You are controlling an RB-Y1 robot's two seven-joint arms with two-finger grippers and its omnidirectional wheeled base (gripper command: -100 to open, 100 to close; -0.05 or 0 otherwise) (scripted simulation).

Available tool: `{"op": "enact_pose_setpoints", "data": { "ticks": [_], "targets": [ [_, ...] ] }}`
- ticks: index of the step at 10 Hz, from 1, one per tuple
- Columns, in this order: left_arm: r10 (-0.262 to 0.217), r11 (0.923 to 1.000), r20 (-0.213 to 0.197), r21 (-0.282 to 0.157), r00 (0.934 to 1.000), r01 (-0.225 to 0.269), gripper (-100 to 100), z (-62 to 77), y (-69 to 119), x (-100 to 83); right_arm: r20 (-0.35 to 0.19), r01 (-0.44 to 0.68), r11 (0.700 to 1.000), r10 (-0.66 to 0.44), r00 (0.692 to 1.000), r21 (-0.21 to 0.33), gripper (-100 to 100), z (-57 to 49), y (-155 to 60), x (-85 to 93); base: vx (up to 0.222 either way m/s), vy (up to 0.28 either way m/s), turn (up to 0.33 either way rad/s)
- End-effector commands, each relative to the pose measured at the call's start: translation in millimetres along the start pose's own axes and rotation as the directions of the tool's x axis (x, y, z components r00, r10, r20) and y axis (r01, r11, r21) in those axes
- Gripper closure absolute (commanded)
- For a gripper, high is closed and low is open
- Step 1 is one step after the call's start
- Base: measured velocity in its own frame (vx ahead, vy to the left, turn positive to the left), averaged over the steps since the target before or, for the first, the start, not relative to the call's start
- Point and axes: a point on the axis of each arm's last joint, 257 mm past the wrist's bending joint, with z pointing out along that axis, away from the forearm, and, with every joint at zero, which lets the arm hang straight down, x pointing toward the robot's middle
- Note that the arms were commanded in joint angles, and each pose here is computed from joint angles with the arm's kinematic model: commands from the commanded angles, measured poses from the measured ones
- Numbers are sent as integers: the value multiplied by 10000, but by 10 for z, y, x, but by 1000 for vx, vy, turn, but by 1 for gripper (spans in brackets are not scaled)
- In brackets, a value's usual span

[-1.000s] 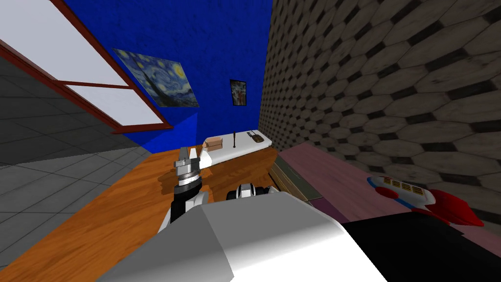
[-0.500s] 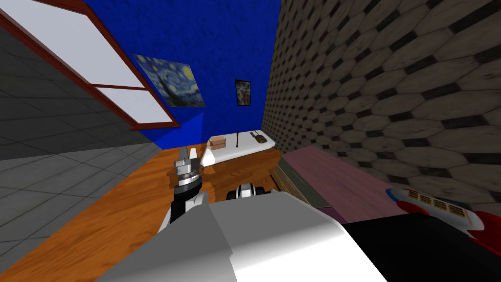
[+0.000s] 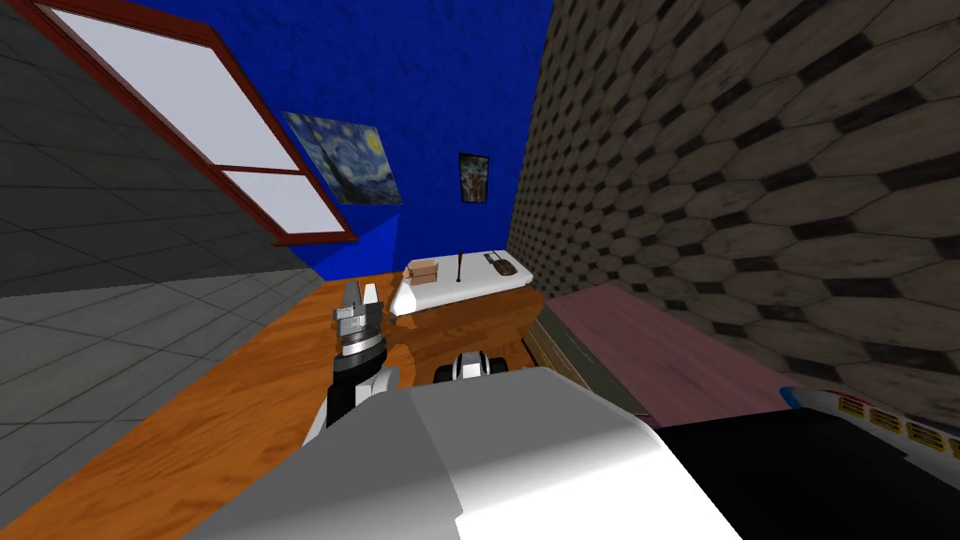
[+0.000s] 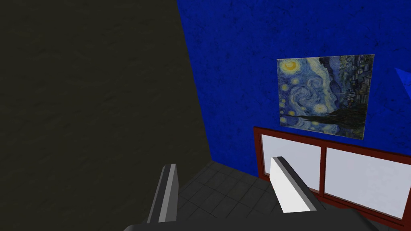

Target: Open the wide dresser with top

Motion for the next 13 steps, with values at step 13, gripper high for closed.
{"op": "enact_pose_setpoints", "data": {
  "ticks": [13],
  "targets": [
    [2, 10000, 0, -1, 10000, -2, 0, 0, 0, -1, 960, 2116, 8572, -2878, 9529, 4695, -100, 295, -1528, -319, 25, -14, 82]
  ]
}}
